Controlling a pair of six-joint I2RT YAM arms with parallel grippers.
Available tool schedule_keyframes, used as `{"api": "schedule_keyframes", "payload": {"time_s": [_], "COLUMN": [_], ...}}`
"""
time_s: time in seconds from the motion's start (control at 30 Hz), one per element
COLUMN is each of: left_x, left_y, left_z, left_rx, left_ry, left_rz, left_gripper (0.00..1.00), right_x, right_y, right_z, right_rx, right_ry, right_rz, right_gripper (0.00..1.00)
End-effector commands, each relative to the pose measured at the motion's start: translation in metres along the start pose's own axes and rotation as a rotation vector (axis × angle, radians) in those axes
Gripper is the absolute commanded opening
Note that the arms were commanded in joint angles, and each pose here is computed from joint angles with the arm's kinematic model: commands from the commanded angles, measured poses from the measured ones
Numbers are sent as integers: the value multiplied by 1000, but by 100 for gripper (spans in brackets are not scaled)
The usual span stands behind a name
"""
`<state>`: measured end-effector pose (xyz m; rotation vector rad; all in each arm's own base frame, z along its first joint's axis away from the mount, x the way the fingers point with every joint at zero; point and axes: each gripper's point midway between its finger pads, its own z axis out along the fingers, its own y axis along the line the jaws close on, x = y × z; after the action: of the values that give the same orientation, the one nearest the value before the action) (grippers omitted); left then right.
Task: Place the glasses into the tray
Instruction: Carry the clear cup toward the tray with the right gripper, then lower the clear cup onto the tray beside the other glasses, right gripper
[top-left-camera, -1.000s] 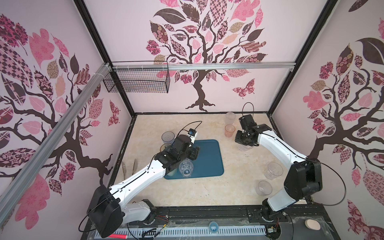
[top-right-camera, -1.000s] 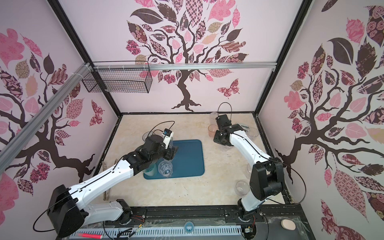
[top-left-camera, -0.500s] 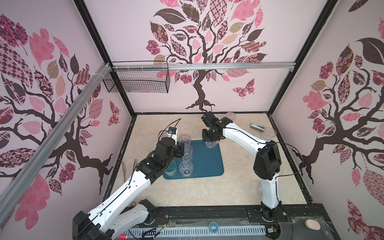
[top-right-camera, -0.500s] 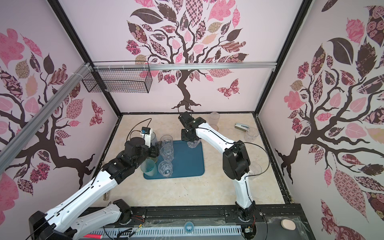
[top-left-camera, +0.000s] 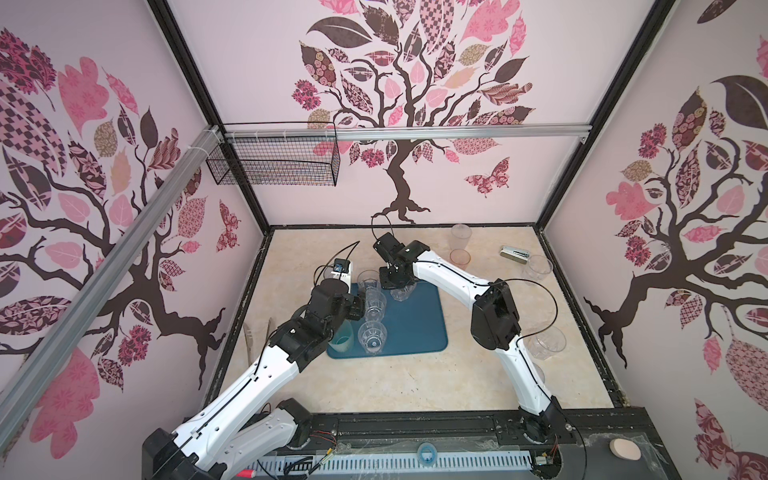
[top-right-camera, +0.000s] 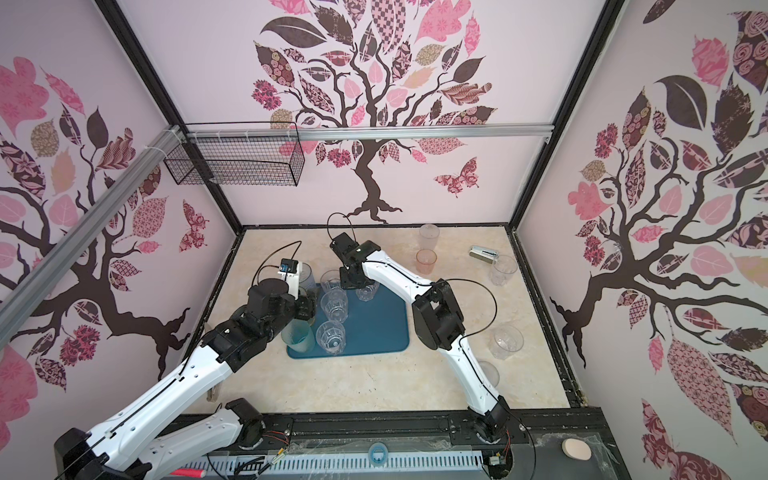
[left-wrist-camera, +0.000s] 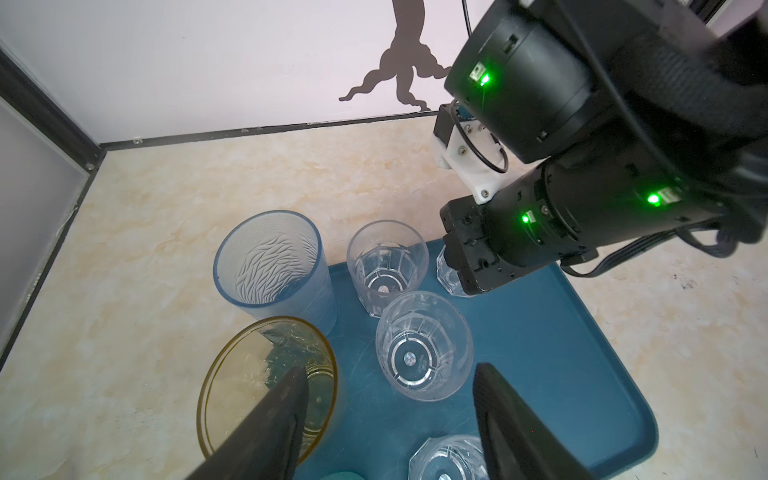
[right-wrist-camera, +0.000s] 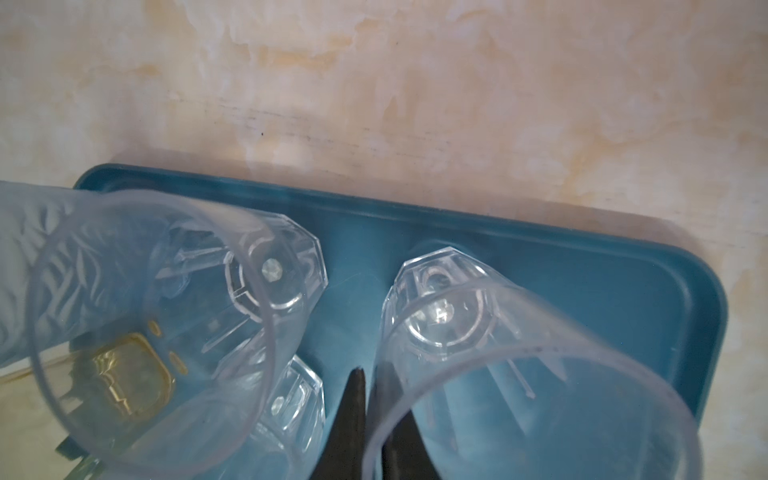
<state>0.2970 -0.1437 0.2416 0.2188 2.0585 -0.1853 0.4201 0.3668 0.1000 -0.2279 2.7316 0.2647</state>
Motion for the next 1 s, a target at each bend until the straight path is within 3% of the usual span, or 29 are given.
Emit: {"api": "schedule_keyframes", "payload": {"time_s": [0.0,0.33,0.67,0.83,0.97], "left_x": [13,16,14,17,12], "left_y": [1,-4,-10,-15,-31], "left_z": [5,9,11,18,19], "left_rx": [-1,19,45,61,145], "left_ry": [31,40,44,66,60], "left_rz": [-5,-16,-22,-13,20], "left_gripper": [67,67,66,66,67], "right_x": [4,-4,-32,-44,-41], "right_y": [-3,10,17,2,-39], "right_z": [12,-10,-82,-119,-131], "right_rx": [14,-55,-146,-252,-271], "right_ry": [27,4,-116,-169,-227], "right_rz": [-2,20,37,133,254], "right_gripper": [9,24,26,31,45]}}
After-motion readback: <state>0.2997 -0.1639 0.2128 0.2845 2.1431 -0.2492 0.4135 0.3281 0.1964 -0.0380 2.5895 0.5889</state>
